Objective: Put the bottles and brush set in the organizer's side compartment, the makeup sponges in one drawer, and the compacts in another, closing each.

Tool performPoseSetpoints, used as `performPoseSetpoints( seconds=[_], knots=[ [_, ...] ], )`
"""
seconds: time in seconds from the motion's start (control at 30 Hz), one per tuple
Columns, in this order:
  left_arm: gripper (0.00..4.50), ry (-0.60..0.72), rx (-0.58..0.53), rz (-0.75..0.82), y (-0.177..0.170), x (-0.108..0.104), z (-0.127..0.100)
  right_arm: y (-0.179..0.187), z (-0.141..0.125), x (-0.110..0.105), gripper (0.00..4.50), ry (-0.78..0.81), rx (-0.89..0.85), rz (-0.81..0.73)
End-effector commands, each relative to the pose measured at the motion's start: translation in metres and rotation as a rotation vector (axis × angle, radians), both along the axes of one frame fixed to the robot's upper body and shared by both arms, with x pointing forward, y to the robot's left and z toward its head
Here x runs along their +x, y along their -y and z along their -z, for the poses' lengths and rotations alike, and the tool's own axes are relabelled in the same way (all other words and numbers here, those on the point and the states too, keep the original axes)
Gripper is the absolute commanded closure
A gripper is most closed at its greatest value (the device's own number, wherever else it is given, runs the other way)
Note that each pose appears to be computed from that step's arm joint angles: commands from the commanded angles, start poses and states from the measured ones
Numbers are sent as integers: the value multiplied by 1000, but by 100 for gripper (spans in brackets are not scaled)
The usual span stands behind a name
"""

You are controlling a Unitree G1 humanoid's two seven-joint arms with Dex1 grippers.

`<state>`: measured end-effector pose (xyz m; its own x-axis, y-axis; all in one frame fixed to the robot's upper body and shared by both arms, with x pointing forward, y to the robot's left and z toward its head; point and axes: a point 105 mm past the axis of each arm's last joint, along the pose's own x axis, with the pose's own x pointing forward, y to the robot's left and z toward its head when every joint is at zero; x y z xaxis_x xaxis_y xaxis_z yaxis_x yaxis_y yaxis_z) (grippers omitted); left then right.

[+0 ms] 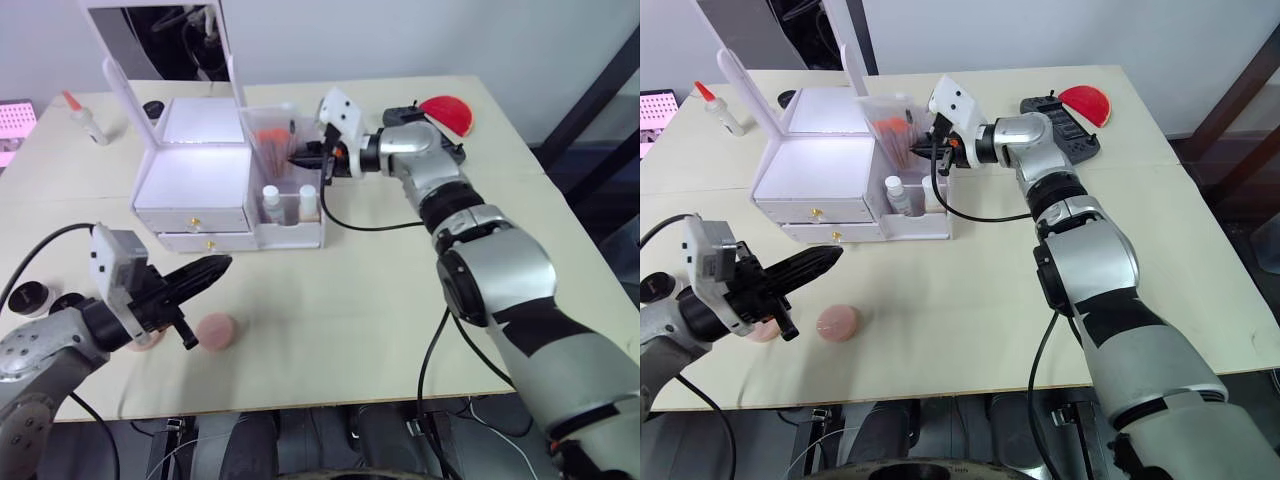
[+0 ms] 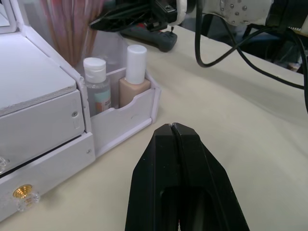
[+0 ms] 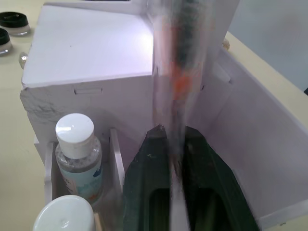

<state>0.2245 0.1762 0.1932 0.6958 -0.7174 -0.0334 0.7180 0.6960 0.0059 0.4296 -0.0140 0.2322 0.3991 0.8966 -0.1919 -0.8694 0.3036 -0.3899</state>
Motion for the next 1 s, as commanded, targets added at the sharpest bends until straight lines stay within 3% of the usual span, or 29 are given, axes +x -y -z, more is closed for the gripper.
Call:
performPoseSetpoints(
  seconds=[0.03,0.17,0.47,0.63,0.7,0.83,1.0],
  knots=[
    [450,42,13,8,0,-1,-8,-1,-23,0,207,52,57,-6],
    [450,43,13,-4,-3,0,-7,8,-41,-1,3,78,104,-18],
    [450,52,14,9,-11,4,-11,55,-105,-19,1,56,301,-128],
    [450,81,16,32,-20,2,-25,92,-113,-38,1,6,259,-184],
    [450,90,26,41,-24,0,-29,104,-109,-49,1,-26,238,-195],
    [450,87,27,15,-38,-4,-35,132,-68,-70,1,-129,112,-131],
    [450,71,52,-135,-77,-14,-34,175,-28,-83,1,-201,186,44]
  ],
)
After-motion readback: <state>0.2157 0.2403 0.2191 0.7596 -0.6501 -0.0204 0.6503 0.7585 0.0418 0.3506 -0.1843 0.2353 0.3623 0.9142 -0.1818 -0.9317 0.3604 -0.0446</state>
